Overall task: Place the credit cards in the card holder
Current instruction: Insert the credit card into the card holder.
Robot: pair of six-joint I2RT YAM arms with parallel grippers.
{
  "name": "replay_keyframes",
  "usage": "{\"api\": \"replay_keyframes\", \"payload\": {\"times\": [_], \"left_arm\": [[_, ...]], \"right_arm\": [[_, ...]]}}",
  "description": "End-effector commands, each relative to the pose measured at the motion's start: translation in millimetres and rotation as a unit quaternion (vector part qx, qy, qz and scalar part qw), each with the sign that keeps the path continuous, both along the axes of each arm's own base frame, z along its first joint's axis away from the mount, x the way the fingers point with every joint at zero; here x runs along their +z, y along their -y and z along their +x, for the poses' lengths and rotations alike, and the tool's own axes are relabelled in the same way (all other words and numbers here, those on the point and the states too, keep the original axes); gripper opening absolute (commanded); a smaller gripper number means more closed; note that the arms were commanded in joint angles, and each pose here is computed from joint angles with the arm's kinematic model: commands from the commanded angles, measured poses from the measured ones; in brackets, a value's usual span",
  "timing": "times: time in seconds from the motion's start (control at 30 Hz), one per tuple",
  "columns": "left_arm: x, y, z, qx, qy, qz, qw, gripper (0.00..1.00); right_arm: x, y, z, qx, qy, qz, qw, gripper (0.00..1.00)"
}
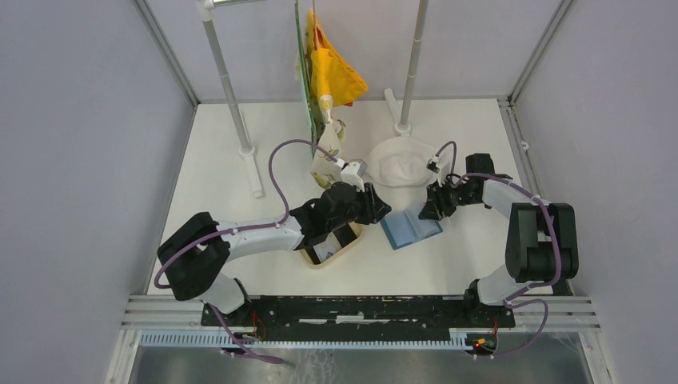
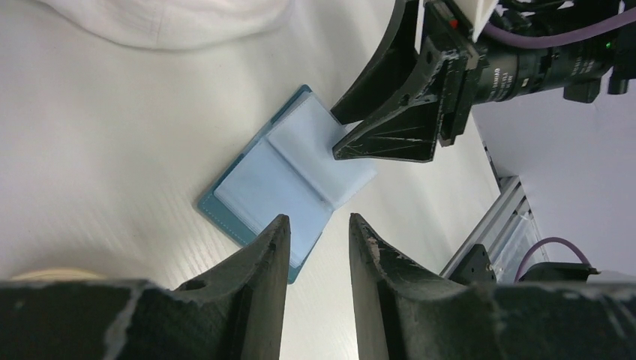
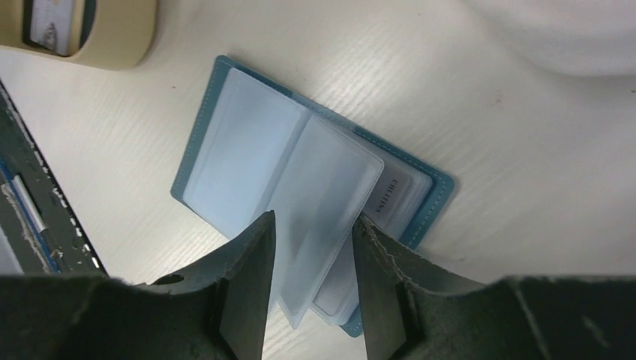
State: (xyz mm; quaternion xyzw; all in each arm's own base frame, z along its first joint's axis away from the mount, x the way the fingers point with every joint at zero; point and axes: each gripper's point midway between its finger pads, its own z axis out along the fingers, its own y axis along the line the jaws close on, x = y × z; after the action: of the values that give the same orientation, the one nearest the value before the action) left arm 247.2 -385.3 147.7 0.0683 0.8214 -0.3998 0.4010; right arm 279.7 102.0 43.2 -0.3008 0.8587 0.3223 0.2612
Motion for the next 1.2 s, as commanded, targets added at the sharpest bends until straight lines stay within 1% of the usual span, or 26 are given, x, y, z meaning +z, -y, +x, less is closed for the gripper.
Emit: {"api": "replay_keyframes", "payload": {"times": [0.0,0.1,0.13,0.27,0.5,0.7,0.8,1.0,1.07,1.17], "left_arm": [[-4,10,0,-0.014,0.011,-0.016,1.0,0.41],[-15,18,1,-0.019,-0.003,-0.016,1.0,0.4],[-18,22,2,-0.02,-0.008,-0.014,1.0,0.38],[-36,33,7,-0.022,-0.027,-0.005,0.999,0.34],[-46,48,10,-0.034,-0.039,-0.003,0.999,0.33],[-48,59,7,-0.055,-0.048,-0.012,0.997,0.35],[-47,64,5,-0.063,-0.053,-0.026,0.996,0.42],[-44,68,8,-0.063,-0.057,-0.04,0.996,0.61],[-45,69,10,-0.062,-0.061,-0.041,0.995,0.63],[-47,71,12,-0.059,-0.067,-0.043,0.995,0.63]], "right_arm": [[24,-17,2,0.032,0.02,0.06,0.998,0.49],[28,-20,0,0.036,0.017,0.072,0.997,0.5],[28,-20,0,0.036,0.015,0.071,0.997,0.5],[26,-16,2,0.028,0.017,0.056,0.998,0.49],[28,-19,-3,0.041,0.009,0.069,0.997,0.49],[27,-24,-8,0.049,-0.006,0.079,0.996,0.52],[27,-26,-8,0.052,-0.006,0.08,0.995,0.52],[28,-28,-9,0.056,-0.007,0.084,0.995,0.52],[29,-28,-9,0.057,-0.006,0.086,0.995,0.52],[32,-31,-11,0.062,-0.008,0.097,0.993,0.52]]}}
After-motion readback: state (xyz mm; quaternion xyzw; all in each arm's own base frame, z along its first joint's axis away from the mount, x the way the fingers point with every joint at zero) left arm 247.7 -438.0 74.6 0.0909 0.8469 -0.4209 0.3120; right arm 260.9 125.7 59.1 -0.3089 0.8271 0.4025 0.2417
